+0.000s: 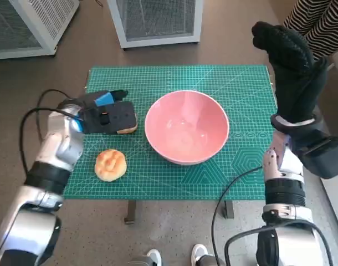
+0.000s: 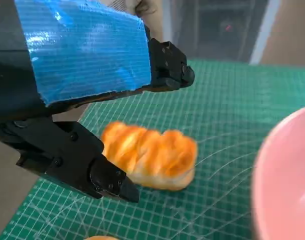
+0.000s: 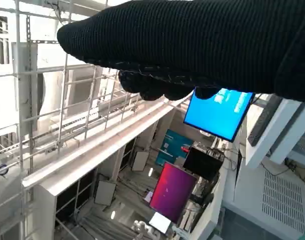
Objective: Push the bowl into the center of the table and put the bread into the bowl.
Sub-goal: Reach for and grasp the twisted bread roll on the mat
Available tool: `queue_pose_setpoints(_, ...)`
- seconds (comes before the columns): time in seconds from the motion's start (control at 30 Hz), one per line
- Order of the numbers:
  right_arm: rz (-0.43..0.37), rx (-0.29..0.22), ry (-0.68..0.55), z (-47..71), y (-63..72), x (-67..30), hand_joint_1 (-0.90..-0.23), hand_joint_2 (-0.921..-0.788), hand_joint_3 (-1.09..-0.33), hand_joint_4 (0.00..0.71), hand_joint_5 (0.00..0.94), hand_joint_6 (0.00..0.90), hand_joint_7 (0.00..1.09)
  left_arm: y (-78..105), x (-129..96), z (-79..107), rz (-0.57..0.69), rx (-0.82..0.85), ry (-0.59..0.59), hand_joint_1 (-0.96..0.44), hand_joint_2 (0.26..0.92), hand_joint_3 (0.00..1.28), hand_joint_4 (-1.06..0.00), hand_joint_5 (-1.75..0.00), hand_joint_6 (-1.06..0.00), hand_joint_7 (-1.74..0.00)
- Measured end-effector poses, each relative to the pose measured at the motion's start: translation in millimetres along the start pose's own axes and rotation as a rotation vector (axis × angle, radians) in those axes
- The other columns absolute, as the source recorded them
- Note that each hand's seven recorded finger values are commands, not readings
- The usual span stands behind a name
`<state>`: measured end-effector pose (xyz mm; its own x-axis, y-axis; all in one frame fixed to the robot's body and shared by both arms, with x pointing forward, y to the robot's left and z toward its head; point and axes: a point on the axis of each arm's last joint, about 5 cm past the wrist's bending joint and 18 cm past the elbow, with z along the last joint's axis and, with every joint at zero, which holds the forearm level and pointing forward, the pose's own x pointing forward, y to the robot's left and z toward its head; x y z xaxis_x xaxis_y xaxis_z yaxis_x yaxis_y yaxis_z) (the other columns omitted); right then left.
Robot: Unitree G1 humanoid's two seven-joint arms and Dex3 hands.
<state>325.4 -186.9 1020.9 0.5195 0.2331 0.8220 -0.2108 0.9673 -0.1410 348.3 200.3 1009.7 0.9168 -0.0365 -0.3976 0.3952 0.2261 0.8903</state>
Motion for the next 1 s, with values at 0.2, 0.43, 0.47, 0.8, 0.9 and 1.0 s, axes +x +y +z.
queue_pose_setpoints(0.2,-0.012,0.014,0.002,-0.4,-0.5,-0.6,-0.584,-0.921,-0.720,0.217,0.007,0.067,0.60,-7.9,9,0.1,-0.034,0.024,0.039,-0.05,0.735,0.01,-0.16,0.00,-0.28,-0.02)
queue_pose_setpoints(0.43,-0.010,0.015,0.004,-0.4,-0.2,-1.1,-0.584,-0.921,-0.718,0.218,0.006,0.068,0.60,-12.2,13,0.1,-0.051,0.032,0.049,-0.06,0.737,0.01,-0.15,0.00,-0.28,-0.02)
queue_pose_setpoints(0.47,-0.010,0.015,0.004,-0.3,-0.2,-1.1,-0.584,-0.921,-0.718,0.218,0.006,0.068,0.60,-12.3,13,0.2,-0.050,0.034,0.049,-0.05,0.746,0.01,-0.17,-0.01,-0.30,-0.02)
queue_pose_setpoints(0.8,-0.005,0.019,0.009,0.3,0.6,-7.0,-0.576,-0.921,-0.719,0.217,0.004,0.066,0.60,-28.4,19,-7.0,-0.005,0.097,0.084,0.03,0.889,0.04,-0.64,-0.09,-0.63,-0.08)
queue_pose_setpoints(0.9,-0.002,0.019,0.011,0.0,1.2,-7.7,-0.572,-0.921,-0.721,0.217,0.004,0.064,0.60,-31.4,20,-8.0,0.028,0.129,0.070,0.19,0.911,0.09,-0.65,-0.69,-0.74,-0.12)
queue_pose_setpoints(1.0,0.003,0.018,0.010,0.2,1.6,-7.3,-0.570,-0.921,-0.722,0.218,0.004,0.061,0.60,-33.2,20,-8.3,0.051,0.165,0.056,0.06,0.917,0.13,-0.65,-1.10,-0.58,-0.84)
